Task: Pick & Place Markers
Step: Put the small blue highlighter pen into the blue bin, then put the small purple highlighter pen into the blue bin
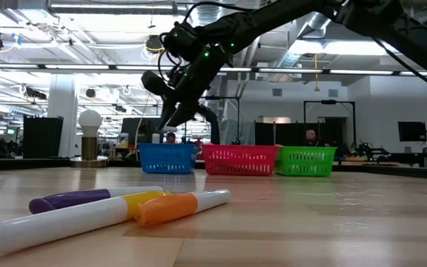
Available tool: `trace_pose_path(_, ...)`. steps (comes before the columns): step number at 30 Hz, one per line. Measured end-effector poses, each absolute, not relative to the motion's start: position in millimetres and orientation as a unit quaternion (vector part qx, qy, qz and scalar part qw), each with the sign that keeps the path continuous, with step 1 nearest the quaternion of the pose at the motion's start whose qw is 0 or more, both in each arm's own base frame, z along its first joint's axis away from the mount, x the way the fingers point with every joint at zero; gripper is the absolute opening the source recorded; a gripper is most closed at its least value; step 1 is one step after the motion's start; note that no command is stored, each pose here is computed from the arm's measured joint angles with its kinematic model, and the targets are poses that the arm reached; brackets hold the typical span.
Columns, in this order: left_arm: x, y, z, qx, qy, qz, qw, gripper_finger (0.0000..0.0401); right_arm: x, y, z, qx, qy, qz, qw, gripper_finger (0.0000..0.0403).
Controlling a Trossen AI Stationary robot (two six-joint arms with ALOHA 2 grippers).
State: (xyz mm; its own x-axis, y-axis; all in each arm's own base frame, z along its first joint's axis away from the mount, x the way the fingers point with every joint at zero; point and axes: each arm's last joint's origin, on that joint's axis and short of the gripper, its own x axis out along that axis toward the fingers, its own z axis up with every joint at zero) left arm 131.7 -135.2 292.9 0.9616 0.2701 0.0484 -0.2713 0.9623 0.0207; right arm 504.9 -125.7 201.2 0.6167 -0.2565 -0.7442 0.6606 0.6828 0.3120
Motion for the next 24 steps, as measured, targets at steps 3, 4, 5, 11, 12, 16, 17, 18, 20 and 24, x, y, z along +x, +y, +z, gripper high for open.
trace_pose_path(3, 132.0, -136.2, 293.0, 0.013, -0.025, 0.118, 0.993, 0.0076, 503.5, -125.4, 200.5, 0.292, 0.353, -0.271, 0.846, 0.0047)
trace_pose_path(4, 132.0, -136.4, 293.0, 0.012, -0.025, 0.117, 0.993, 0.0076, 503.1, -125.3, 200.1, 0.292, 0.355, -0.272, 0.845, 0.0047)
trace_pose_path(5, 132.0, -136.4, 293.0, 0.008, -0.026, 0.117, 0.993, 0.0076, 502.4, -125.1, 199.5, 0.292, 0.359, -0.273, 0.843, 0.0047)
trace_pose_path(11, 132.0, -136.4, 293.0, -0.015, -0.029, 0.116, 0.993, 0.0076, 501.0, -124.8, 198.6, 0.291, 0.367, -0.275, 0.839, 0.0053)
trace_pose_path(12, 132.0, -136.4, 293.0, -0.015, -0.029, 0.116, 0.993, 0.0076, 500.9, -124.7, 198.5, 0.291, 0.368, -0.275, 0.839, 0.0058)
trace_pose_path(16, 132.0, -136.4, 292.9, -0.021, -0.029, 0.116, 0.993, 0.0076, 498.6, -123.6, 197.7, 0.287, 0.381, -0.276, 0.834, 0.0099)
trace_pose_path(17, 132.0, -136.4, 292.9, -0.026, -0.030, 0.116, 0.992, 0.0076, 497.8, -123.4, 197.2, 0.287, 0.386, -0.277, 0.832, 0.0113)
trace_pose_path(18, 132.0, -136.4, 292.9, -0.028, -0.030, 0.116, 0.992, 0.0076, 497.0, -122.8, 196.6, 0.286, 0.391, -0.278, 0.829, 0.0127)
trace_pose_path(20, 131.3, -137.1, 292.7, -0.028, -0.029, 0.113, 0.993, 0.0076, 494.9, -122.3, 195.0, 0.285, 0.403, -0.280, 0.823, 0.0156)
trace_pose_path(24, 128.9, -139.4, 292.7, -0.028, -0.029, 0.105, 0.994, 0.0076, 489.8, -117.8, 201.6, 0.284, 0.419, -0.279, 0.816, 0.0195)
